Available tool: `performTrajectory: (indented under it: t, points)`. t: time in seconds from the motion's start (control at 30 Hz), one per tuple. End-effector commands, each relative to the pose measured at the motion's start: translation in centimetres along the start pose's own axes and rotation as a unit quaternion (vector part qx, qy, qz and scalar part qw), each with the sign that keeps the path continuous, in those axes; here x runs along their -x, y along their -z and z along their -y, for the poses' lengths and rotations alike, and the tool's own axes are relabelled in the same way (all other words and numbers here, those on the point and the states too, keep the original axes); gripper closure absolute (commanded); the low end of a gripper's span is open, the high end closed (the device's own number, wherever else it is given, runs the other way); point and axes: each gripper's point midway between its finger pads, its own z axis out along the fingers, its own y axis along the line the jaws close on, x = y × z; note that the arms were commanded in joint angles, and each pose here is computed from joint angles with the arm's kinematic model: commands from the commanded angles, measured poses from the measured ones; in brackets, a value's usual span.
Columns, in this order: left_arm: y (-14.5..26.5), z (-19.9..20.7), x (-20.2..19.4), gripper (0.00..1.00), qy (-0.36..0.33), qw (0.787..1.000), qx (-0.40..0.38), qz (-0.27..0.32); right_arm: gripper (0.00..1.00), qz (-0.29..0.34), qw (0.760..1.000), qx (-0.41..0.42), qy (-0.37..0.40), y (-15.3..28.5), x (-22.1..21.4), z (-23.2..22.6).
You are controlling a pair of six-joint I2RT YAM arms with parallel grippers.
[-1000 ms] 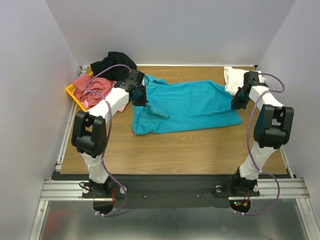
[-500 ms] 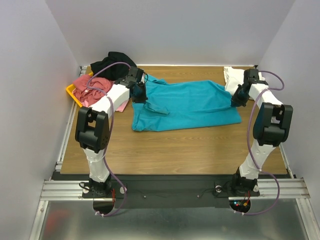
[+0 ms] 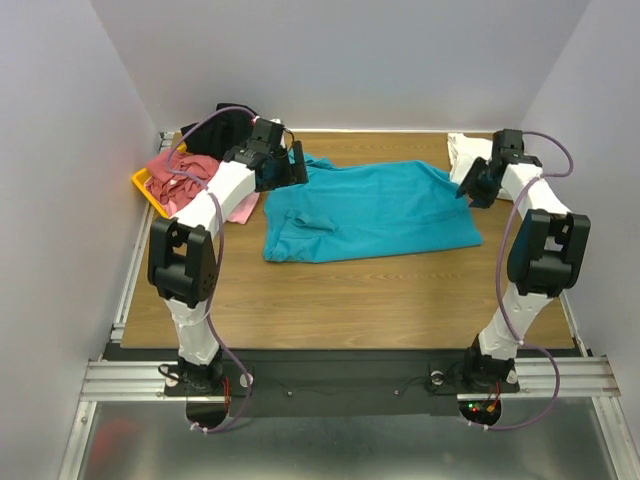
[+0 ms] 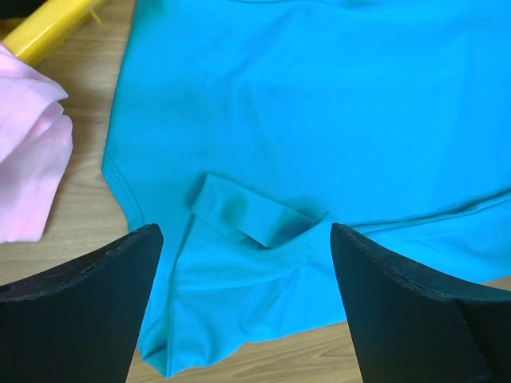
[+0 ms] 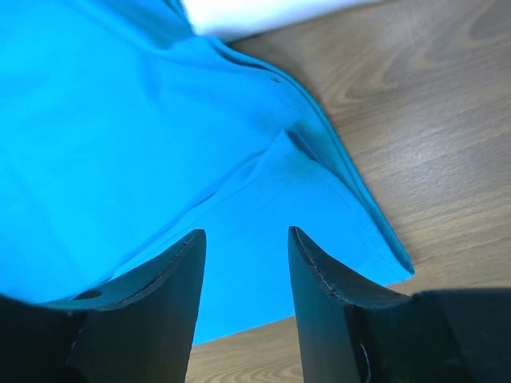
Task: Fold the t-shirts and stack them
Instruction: Fold the tshirt
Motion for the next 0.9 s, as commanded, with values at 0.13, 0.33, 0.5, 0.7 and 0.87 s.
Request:
performTrajectory:
  t: [0.13,0.33,0.5,0.7,0.87]
  points:
    - [2.7,-1.1,-6.3,0.02,0.011,0.999,-0.030,-0.028,0.48,0.066,0.987,0.094,0.110,5.4,0.3,-8.6]
    - [4.0,-0.8,-11.8,0.02,0.029,0.995,-0.079,-0.046,0.49,0.028,0.968,0.168,0.184,4.5,-5.4,-16.7]
    - [4.1,-0.2,-14.3,0.02,0.044,0.992,-0.107,-0.050,0.50,-0.010,0.948,0.222,0.230,3.5,-9.9,-22.9]
    - [3.7,-2.6,-17.9,0.02,0.055,0.994,-0.074,-0.065,0.52,-0.043,0.930,0.252,0.265,1.7,-13.9,-27.1]
    - [3.9,-4.1,-19.7,0.02,0.060,0.994,-0.050,-0.077,0.52,-0.066,0.912,0.276,0.295,1.2,-16.7,-29.0]
